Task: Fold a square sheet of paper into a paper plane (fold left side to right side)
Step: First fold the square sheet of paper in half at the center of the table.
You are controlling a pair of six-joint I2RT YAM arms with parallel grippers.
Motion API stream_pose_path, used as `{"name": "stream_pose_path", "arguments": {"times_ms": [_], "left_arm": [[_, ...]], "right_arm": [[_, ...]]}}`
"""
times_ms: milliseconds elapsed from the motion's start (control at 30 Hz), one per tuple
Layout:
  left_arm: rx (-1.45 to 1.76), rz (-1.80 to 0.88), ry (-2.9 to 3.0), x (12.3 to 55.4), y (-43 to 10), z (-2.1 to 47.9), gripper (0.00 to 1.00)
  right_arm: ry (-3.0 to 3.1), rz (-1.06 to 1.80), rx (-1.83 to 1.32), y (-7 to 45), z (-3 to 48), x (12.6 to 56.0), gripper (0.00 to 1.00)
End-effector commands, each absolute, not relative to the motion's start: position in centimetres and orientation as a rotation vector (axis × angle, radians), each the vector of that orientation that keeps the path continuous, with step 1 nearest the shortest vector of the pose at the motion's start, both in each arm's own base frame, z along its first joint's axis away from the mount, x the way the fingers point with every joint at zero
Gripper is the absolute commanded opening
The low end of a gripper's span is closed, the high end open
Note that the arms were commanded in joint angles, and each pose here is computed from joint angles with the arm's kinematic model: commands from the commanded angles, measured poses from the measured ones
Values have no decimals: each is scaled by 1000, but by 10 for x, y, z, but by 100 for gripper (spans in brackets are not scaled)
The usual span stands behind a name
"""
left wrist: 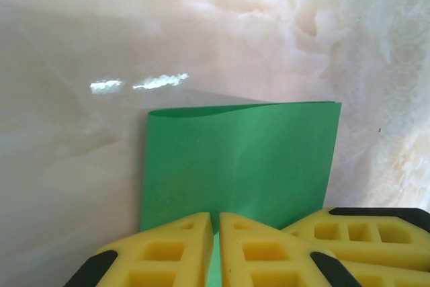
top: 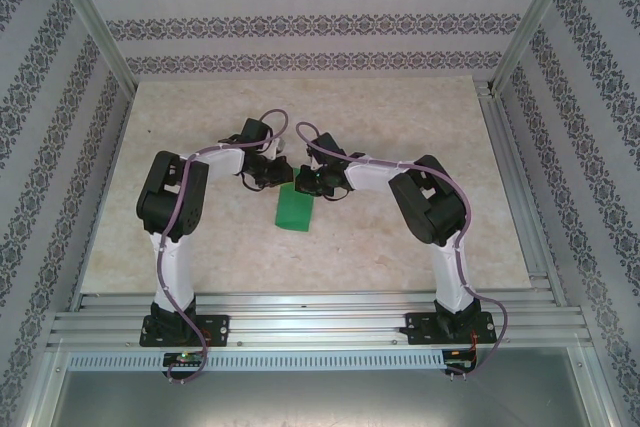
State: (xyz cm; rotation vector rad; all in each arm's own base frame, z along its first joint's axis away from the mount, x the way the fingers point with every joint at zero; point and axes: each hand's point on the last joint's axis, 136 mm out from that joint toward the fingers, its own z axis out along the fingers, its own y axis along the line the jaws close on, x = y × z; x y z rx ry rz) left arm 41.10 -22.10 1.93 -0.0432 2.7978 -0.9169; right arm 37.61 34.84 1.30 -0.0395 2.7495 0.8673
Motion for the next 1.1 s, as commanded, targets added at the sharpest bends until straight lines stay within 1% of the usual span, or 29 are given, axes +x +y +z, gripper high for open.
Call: {"name": "stream_pose_path", "arguments": {"times_ms": [0,333,433,600,733,867,1067], "left_arm": [[-144,-656,2893,404,-164,-11,15],[-191,-647,2870,402,-141,-1,15],[-181,-678,2831,401,-140,11,14],[-146,-855,2707,401,-157,48,9],[-123,-989,2647,396,-176,66,5],[-79,-1073,2652,389,-199,64,3],[-54,-1096,2681,387,-216,49,3]], "right_arm": [[2967,681,-13,319,-39,339,12],[2975,678,-23,319,-41,337,11],[2970,687,-26,320,-39,339,11],[2965,692,-32,321,-36,340,11],[2965,695,-33,322,-36,341,11],[2967,694,-38,323,-37,341,11],[2971,691,-38,323,-37,341,11]]}}
